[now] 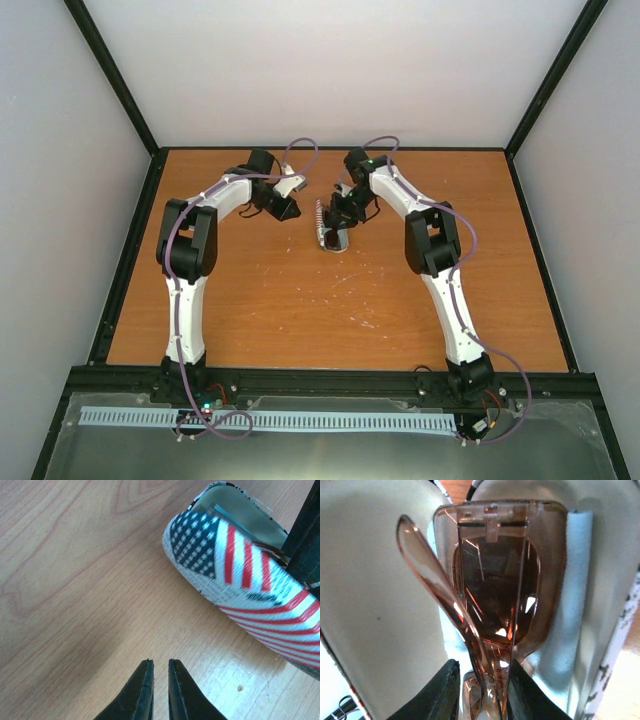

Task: Organize the sunglasses
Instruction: Place the sunglasses in the sunglasses case.

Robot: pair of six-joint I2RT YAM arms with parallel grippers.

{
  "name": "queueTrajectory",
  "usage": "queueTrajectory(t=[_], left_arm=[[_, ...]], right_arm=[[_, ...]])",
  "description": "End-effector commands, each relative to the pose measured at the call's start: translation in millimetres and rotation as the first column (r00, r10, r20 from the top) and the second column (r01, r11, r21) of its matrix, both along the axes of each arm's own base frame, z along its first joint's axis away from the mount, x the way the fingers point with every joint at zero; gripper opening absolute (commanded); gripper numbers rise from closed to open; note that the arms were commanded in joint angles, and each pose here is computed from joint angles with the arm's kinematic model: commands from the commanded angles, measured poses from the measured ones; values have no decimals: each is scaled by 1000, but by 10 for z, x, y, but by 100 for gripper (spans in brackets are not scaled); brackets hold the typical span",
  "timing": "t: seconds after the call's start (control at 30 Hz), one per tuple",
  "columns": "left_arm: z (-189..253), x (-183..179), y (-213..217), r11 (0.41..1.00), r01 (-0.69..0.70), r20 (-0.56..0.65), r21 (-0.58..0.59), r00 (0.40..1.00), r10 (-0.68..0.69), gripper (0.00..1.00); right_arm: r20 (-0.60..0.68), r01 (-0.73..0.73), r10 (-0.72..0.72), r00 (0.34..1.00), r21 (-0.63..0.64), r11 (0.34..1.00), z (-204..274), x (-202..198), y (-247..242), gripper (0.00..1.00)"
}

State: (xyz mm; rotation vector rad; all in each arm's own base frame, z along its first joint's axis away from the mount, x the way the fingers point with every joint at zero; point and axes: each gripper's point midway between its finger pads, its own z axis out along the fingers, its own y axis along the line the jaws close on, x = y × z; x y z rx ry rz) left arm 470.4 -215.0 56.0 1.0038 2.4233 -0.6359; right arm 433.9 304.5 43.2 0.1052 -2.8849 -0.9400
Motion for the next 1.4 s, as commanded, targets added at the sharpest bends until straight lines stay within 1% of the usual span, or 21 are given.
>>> queueTrajectory(t=[0.0,0.1,0.3,0.4,0.47,0.67,0.9,1.2,1.37], left_arm=[[258,40,-64,999,11,53,-37,999,-9,12],[262,31,-66,999,11,51,-36,999,-9,12],[310,-36,-43,999,10,43,-35,999,-8,11],[355,-98,-50,999,8,36,-48,999,-6,11],[351,-127,-45,999,3,29,-50,1000,-2,11],[311,-153,-29,999,0,19,-43,1000,1,11],[322,-141,-31,999,2,25,-44,1000,-1,11],[324,-169,-30,999,8,31,-46,1000,-6,11],[311,-181,-29,999,10,31,-47,999,-8,11]], right_arm=[[-1,23,-23,1000,-37,999,57,14,-66,26],[34,40,-39,999,-15,999,242,83,-69,27],[92,71,-73,993,25,997,615,172,-154,34],[103,78,-81,991,33,996,676,183,-200,34],[106,72,-76,991,44,996,710,173,-187,31],[77,37,-38,996,19,999,580,67,-153,30],[64,-17,16,998,13,1000,503,-77,27,30],[20,-24,26,999,-62,998,198,-144,-22,30],[22,-27,29,999,-87,996,86,-121,-48,29]])
